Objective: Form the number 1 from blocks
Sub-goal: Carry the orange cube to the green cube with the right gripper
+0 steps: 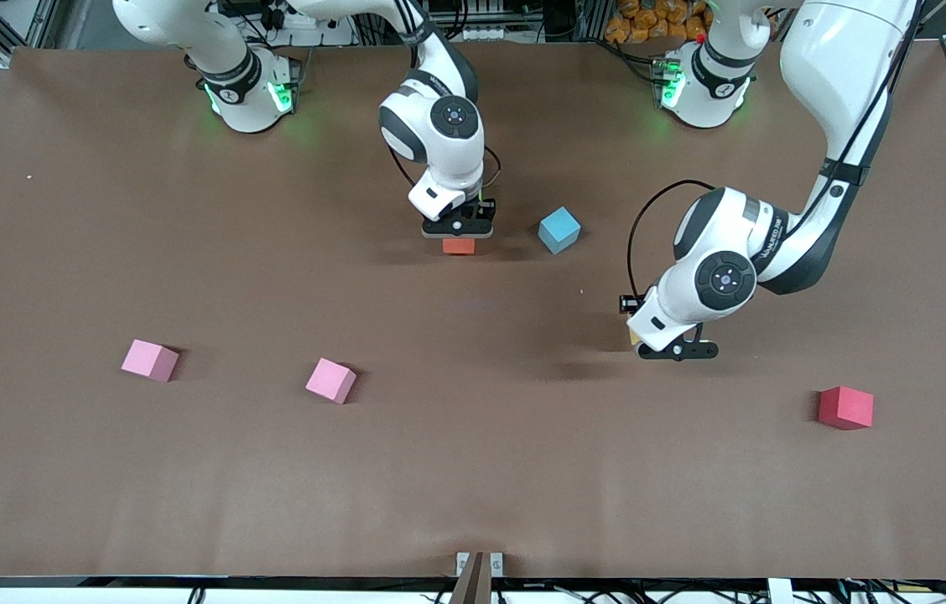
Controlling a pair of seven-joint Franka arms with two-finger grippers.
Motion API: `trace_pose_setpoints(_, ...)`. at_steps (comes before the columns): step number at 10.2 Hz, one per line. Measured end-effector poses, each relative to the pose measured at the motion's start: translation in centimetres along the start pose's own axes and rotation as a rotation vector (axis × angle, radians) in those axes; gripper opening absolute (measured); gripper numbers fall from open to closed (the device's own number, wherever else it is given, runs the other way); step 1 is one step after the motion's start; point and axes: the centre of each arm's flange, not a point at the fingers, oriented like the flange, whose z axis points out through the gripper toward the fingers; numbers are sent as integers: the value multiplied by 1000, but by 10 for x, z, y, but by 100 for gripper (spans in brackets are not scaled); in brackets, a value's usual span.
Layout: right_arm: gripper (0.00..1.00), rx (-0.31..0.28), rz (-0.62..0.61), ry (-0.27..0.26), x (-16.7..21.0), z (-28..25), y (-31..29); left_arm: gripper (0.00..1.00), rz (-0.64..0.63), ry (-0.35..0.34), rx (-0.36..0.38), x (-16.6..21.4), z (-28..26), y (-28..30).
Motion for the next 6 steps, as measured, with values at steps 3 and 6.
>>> trace_pose_setpoints(3, 63, -2, -14, -1, -8, 1, -5, 61, 5, -6, 1, -1, 4, 3)
trace_pose_setpoints(6, 63, -5, -12, -3, -13, 3, -6, 61, 12, -6, 3, -2, 4, 7)
